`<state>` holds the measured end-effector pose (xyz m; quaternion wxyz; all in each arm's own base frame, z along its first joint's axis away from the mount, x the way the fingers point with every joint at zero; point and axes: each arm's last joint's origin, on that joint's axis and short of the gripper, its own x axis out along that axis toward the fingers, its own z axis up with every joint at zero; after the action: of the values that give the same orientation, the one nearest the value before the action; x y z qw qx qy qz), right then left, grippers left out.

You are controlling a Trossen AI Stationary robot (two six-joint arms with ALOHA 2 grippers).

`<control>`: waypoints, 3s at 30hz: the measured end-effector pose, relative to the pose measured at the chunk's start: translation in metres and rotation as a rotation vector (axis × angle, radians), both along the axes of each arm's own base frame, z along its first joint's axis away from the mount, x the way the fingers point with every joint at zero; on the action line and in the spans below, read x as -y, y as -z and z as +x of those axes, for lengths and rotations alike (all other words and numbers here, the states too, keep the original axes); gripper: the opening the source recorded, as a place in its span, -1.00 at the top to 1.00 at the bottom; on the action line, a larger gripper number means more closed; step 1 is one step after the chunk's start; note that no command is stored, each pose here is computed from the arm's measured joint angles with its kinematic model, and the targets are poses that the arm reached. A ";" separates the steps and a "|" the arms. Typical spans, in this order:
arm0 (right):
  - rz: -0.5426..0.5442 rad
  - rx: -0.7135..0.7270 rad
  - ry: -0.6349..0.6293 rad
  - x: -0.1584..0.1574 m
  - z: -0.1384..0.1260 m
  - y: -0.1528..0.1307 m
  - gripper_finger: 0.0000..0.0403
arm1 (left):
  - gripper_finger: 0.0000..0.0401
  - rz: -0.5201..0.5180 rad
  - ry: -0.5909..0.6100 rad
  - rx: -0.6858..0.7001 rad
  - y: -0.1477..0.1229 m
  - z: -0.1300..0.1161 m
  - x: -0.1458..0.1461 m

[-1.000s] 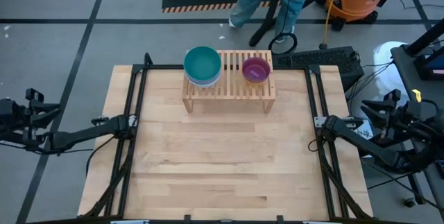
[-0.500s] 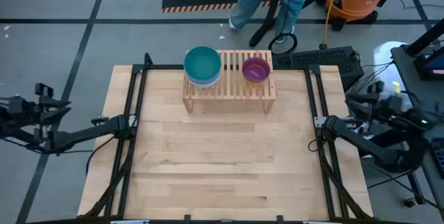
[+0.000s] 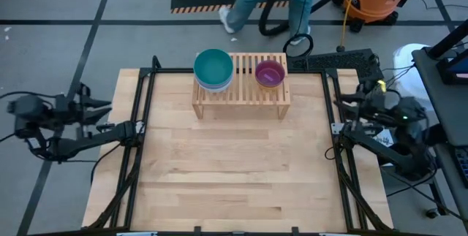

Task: Place and stack bowls onto a shelf
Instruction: Return to Home Position

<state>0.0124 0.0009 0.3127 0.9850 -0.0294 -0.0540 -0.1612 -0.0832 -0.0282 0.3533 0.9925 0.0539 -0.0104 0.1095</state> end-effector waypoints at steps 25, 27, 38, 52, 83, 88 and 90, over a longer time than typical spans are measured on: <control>0.100 -0.001 -0.061 0.039 0.061 0.099 0.54 | 0.53 -0.046 0.104 -0.006 0.055 0.100 -0.028; 0.099 0.015 -0.063 0.041 0.063 0.104 0.54 | 0.53 -0.043 0.105 0.011 0.056 0.103 -0.029; 0.133 -0.001 -0.062 0.045 0.069 0.125 0.54 | 0.53 -0.052 0.106 0.010 0.078 0.124 -0.035; 0.169 -0.015 -0.059 0.047 0.072 0.139 0.54 | 0.53 -0.066 0.103 -0.086 0.119 0.146 -0.042; 0.125 -0.026 -0.056 0.047 0.072 0.140 0.54 | 0.53 -0.017 0.120 -0.079 0.181 0.176 -0.051; 0.133 -0.034 -0.056 0.047 0.072 0.141 0.54 | 0.53 -0.051 0.120 -0.075 0.182 0.176 -0.051; 0.134 -0.033 -0.056 0.047 0.072 0.141 0.54 | 0.53 -0.051 0.120 -0.075 0.182 0.176 -0.051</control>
<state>0.0846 -0.0461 0.1721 0.9896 0.0352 -0.0276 -0.1365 0.0924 0.0225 0.1718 0.9980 0.0318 0.0262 0.0482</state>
